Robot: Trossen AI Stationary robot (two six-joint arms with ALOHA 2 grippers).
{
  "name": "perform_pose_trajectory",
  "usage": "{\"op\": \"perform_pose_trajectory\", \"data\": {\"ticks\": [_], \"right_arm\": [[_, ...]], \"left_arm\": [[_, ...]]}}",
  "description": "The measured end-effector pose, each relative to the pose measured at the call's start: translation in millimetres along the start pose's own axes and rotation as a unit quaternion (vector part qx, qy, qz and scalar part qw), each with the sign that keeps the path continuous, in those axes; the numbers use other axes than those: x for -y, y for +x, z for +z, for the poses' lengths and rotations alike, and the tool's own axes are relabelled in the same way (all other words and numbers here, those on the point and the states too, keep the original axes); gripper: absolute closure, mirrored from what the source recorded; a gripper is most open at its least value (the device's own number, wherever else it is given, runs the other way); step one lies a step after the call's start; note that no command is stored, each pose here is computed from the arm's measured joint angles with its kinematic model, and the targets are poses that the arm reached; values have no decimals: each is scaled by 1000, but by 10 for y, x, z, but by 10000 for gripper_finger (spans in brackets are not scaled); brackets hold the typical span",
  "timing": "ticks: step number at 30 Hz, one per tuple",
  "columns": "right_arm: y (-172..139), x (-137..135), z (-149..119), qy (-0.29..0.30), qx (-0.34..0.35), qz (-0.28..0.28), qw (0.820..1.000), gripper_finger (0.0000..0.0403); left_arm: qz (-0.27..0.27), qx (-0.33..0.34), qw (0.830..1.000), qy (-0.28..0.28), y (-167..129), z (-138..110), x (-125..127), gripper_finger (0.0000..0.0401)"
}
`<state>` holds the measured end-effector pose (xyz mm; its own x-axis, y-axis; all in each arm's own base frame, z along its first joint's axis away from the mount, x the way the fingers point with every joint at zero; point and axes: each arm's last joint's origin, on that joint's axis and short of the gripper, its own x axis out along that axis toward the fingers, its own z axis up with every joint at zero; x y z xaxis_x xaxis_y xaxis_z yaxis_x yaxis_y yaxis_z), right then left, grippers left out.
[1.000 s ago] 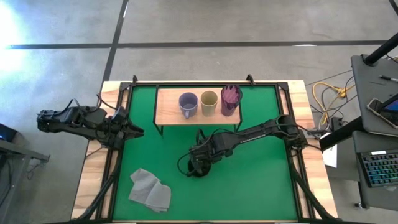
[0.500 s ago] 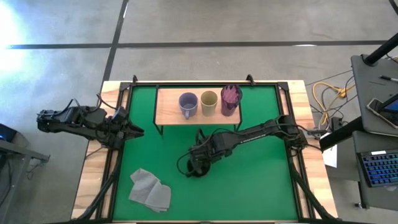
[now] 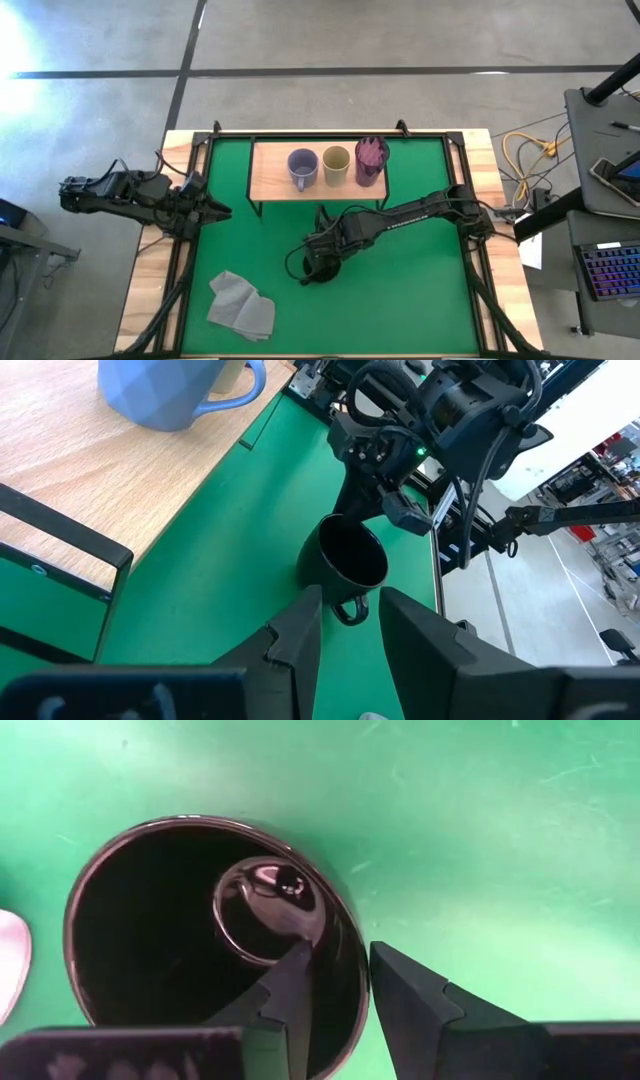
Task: Stack small to large cups/mugs on shelf
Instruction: Put the black mug on the shelf
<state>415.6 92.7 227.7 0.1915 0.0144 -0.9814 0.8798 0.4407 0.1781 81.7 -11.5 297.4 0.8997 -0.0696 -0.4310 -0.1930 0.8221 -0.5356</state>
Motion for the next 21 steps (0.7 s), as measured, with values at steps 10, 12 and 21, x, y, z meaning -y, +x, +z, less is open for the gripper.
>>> {"op": "perform_pose_trajectory", "data": {"ticks": [10, 12, 21], "right_arm": [[-1, 10, -4, 1, -1, -5, 1000, 307], [1, 10, -4, 1, -1, -5, 1000, 307], [1, 10, -6, 1, -1, -5, 1000, 307]], "left_arm": [[0, 0, 1000, 0, 0, 0, 0, 312], [0, 0, 1000, 0, 0, 0, 0, 312], [0, 0, 1000, -12, 0, 0, 1, 312]]}}
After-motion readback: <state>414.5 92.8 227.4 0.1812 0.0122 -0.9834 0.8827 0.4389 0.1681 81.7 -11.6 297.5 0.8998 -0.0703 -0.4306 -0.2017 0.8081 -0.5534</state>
